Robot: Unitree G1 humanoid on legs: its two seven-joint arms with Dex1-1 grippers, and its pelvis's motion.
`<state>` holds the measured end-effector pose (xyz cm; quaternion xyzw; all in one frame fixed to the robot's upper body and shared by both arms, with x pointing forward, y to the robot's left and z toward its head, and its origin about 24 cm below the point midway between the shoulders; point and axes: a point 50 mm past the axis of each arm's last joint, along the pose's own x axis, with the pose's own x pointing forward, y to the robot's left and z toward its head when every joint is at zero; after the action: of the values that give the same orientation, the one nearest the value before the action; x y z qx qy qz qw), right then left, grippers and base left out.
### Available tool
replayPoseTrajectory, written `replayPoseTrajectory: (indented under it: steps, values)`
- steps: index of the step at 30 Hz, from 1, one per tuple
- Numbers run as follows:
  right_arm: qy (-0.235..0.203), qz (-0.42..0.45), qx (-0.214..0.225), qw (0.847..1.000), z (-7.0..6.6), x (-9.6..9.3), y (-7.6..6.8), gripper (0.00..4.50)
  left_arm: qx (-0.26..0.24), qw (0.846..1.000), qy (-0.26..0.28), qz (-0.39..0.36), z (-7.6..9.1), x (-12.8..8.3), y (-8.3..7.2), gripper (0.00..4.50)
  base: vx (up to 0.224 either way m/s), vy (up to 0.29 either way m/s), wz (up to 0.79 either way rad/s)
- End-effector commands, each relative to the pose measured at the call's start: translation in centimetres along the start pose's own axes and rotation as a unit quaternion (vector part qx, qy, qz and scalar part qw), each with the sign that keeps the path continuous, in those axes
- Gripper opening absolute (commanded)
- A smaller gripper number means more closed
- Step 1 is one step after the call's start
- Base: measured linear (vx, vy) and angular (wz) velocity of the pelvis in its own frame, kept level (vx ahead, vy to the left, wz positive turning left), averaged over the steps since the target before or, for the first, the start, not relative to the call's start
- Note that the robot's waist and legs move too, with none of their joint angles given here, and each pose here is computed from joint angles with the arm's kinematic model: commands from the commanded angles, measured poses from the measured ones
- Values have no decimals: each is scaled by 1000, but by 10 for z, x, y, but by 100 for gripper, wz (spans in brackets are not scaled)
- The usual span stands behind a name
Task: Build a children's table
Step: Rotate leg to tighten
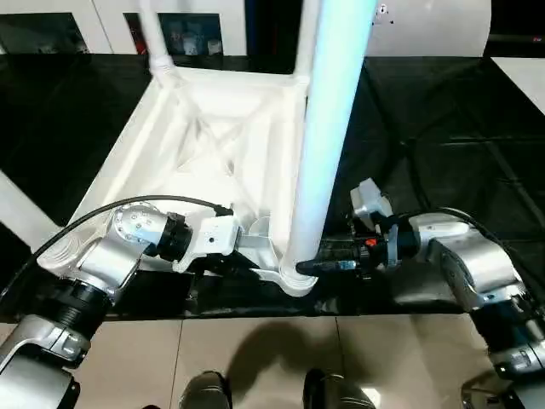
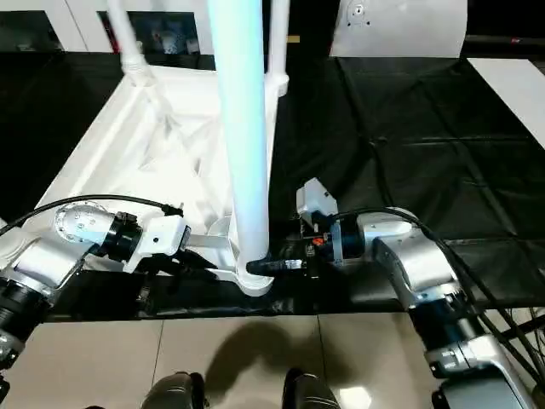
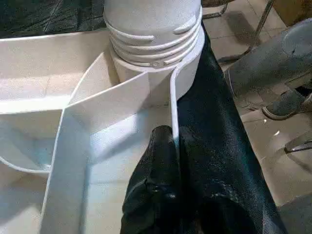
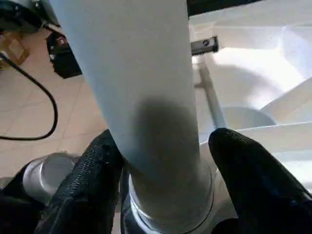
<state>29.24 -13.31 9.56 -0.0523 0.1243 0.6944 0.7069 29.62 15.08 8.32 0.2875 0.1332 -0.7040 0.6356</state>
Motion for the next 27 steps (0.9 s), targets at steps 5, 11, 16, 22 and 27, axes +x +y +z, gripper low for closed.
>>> replayPoseTrajectory:
  steps: [5,11,16,22,27]
  values:
    - [10,12,-5,1000,2,1,-4,237,43,999,-12,-32,13,7,2,0,0,0,0]
    - [7,32,2,999,0,3,-2,208,25,999,-13,-28,10,4,3,0,0,0,0]
    - [-9,35,17,999,0,4,2,204,-2,1000,-12,-16,8,5,6,0,0,0,0]
    - [-42,-37,30,998,-2,7,10,204,-50,997,-34,43,18,14,21,0,0,0,0]
    - [-36,-134,35,990,-3,21,10,201,-94,990,-57,86,27,25,34,0,0,0,0]
